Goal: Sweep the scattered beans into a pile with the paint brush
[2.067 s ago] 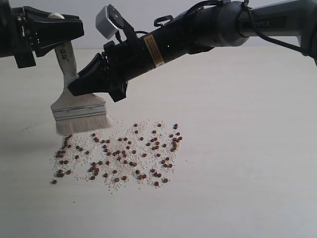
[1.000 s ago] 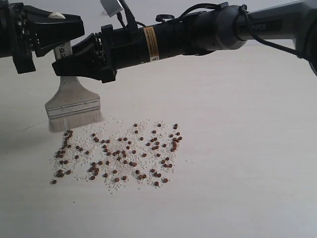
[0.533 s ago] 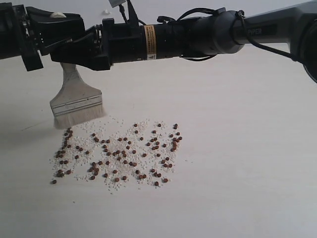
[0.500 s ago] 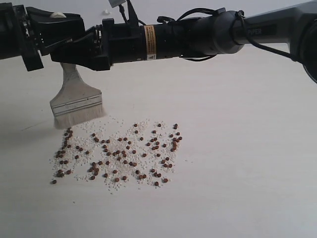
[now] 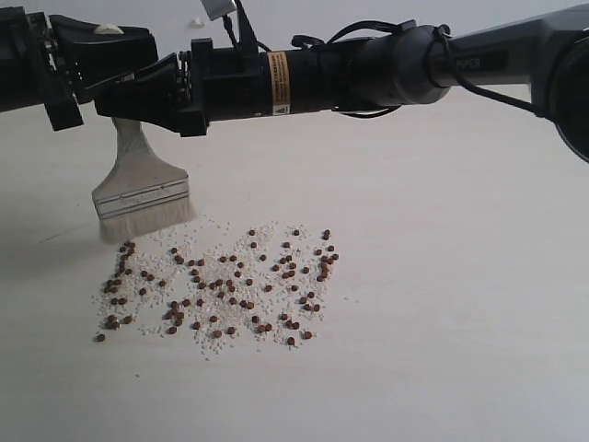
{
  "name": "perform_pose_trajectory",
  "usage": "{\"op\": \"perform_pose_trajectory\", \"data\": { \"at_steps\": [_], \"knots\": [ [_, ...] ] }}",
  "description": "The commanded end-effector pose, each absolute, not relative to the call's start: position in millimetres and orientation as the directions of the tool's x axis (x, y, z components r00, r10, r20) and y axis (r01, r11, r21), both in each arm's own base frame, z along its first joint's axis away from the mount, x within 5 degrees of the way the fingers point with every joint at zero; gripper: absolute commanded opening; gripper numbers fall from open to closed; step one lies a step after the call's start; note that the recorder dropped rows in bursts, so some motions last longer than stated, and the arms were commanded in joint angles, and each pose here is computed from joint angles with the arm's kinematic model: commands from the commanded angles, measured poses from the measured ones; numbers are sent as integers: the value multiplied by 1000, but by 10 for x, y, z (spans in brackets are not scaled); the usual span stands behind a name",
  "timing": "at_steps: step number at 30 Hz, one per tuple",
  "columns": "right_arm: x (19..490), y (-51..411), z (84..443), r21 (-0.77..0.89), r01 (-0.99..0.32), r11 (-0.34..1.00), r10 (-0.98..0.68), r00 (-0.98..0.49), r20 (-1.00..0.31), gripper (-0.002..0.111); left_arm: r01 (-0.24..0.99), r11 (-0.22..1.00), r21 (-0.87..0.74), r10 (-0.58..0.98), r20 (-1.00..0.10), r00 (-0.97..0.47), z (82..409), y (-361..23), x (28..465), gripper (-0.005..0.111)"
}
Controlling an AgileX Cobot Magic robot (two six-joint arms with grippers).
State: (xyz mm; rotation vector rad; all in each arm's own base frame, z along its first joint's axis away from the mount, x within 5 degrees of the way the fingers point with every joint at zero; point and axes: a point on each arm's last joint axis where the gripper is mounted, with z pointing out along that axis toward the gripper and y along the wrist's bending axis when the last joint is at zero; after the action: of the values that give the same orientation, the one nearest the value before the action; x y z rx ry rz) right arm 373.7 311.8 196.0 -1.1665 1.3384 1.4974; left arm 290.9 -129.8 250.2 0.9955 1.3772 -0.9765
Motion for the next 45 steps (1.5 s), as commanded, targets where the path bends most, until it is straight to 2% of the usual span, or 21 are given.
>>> {"op": "perform_pose_trajectory", "data": {
  "at_steps": [1, 5, 7, 10, 14, 16, 18, 21, 25, 28, 31, 34, 36, 37, 38, 41, 45],
  "knots": [
    [3753, 3127, 1877, 283, -953, -105, -40, -280, -959, 0, 950, 312, -5, -14, -1000, -1, 2570, -1293, 2923, 0],
    [3753, 3127, 1877, 283, -953, -105, -40, -280, -959, 0, 948, 319, -12, -24, -1000, -4, 2578, -1291, 2930, 0],
    [3753, 3127, 1877, 283, -953, -105, -40, -280, -959, 0, 945, 327, -29, -38, -999, -18, 2586, -1288, 2938, 6],
    [3745, 3126, 1866, 277, -954, -110, -53, -273, -961, 0, 938, 345, -43, -63, -998, -22, 2605, -1281, 2955, 22],
    [3745, 3126, 1865, 277, -954, -110, -54, -273, -961, 0, 930, 363, -55, -87, -996, -24, 2624, -1273, 2973, 59],
    [3745, 3126, 1865, 277, -954, -110, -54, -273, -961, 0, 930, 363, -59, -89, -996, -29, 2624, -1273, 2973, 71],
    [3754, 3127, 1859, 277, -956, -99, -57, -272, -960, 0, 930, 363, -60, -90, -996, -29, 2624, -1272, 2973, 75],
    [3823, 3128, 1834, 268, -963, -10, -84, -266, -960, 0, 928, 367, -60, -93, -995, -27, 2632, -1267, 2974, 73],
    [3979, 3085, 1946, 190, -960, 207, -139, -221, -965, 0, 921, 385, -58, -94, -995, -24, 2638, -1207, 2997, 67],
    [4108, 2988, 2106, 80, -914, 399, -213, -177, -961, 0, 903, 419, -92, -109, -993, -51, 2638, -1083, 3044, 59],
    [4177, 2882, 2323, -41, -855, 518, -265, -115, -957, 0, 880, 454, -140, -133, -987, -88, 2638, -944, 3090, 48],
    [4222, 2760, 2557, -128, -771, 624, -297, -83, -951, 0, 858, 486, -167, -150, -983, -106, 2638, -814, 3126, 29],
    [4258, 2663, 2674, -166, -694, 700, -313, -89, -945, 0, 842, 501, -199, -169, -977, -131, 2638, -741, 3145, 7],
    [4275, 2618, 2709, -182, -656, 732, -321, -97, -942, 0, 837, 507, -207, -174, -975, -135, 2638, -714, 3151, 0],
    [4286, 2574, 2741, -197, -620, 759, -329, -105, -939, 0, 830, 513, -220, -179, -973, -148, 2634, -693, 3158, 0],
    [4287, 2502, 2754, -186, -565, 804, -318, -144, -937, 0, 681, 677, -280, -149, -958, -246, 2575, -586, 3256, 0],
    [4235, 2475, 2710, -149, -564, 812, -298, -181, -937, 0, 362, 896, -255, -142, -940, -310, 2597, -348, 3169, 0]
  ]
}}
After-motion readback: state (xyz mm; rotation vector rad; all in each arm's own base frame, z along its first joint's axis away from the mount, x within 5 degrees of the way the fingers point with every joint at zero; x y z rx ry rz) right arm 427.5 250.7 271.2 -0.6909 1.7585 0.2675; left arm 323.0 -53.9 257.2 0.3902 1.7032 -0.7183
